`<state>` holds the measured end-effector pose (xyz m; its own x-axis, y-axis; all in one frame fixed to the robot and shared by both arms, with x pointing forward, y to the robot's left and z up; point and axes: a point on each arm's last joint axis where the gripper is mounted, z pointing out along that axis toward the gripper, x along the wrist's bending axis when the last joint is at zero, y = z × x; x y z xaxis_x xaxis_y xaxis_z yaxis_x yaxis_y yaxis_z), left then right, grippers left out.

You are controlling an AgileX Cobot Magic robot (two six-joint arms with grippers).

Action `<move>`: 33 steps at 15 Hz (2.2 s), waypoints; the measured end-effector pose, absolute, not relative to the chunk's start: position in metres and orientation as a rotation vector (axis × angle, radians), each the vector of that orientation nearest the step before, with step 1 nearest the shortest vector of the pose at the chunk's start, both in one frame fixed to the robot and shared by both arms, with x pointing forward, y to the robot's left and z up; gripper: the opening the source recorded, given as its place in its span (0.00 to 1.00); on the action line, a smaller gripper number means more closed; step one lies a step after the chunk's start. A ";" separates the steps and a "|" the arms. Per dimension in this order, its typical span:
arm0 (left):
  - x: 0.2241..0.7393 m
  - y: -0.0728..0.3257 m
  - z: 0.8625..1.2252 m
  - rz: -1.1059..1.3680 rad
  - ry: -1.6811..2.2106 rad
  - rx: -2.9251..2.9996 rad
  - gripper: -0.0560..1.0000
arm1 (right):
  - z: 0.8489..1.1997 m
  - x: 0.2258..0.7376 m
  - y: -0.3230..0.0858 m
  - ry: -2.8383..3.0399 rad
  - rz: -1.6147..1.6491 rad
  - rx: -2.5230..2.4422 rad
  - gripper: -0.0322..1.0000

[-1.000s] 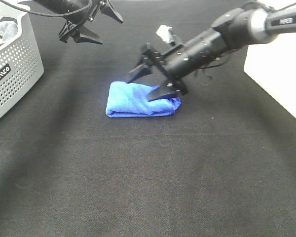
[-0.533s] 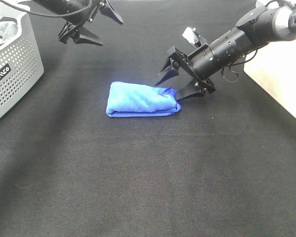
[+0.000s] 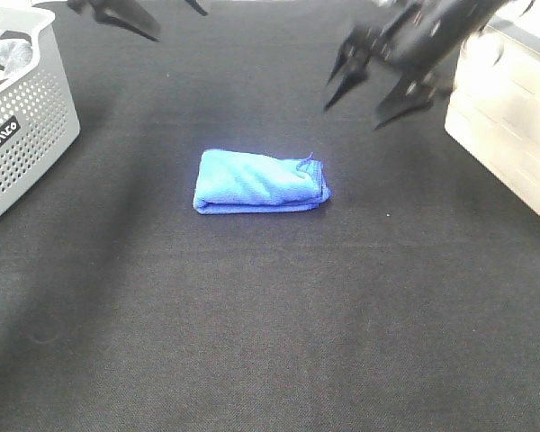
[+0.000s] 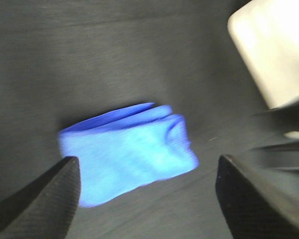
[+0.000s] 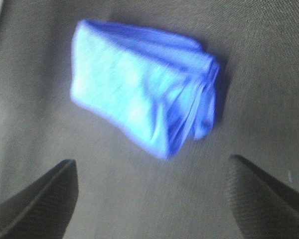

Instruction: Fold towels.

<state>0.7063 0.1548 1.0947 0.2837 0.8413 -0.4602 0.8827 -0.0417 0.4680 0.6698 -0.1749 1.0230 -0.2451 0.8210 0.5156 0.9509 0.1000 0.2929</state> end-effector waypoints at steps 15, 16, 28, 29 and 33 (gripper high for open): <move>0.403 0.238 1.166 0.260 1.567 2.005 0.73 | 1.175 0.430 -0.239 -2.457 -1.039 -1.945 0.77; 0.376 0.245 1.163 0.286 1.543 1.982 0.73 | 1.167 0.406 -0.244 -2.469 -1.033 -1.952 0.77; 0.249 0.283 1.056 0.567 1.222 1.900 0.73 | 1.067 0.246 -0.290 -2.696 -1.533 -2.097 0.77; 0.251 0.283 1.053 0.573 1.222 1.898 0.73 | 1.062 0.249 -0.290 -2.695 -1.515 -2.100 0.77; 0.253 0.285 1.054 0.613 1.219 1.893 0.73 | 1.055 0.251 -0.290 -2.699 -1.467 -2.105 0.77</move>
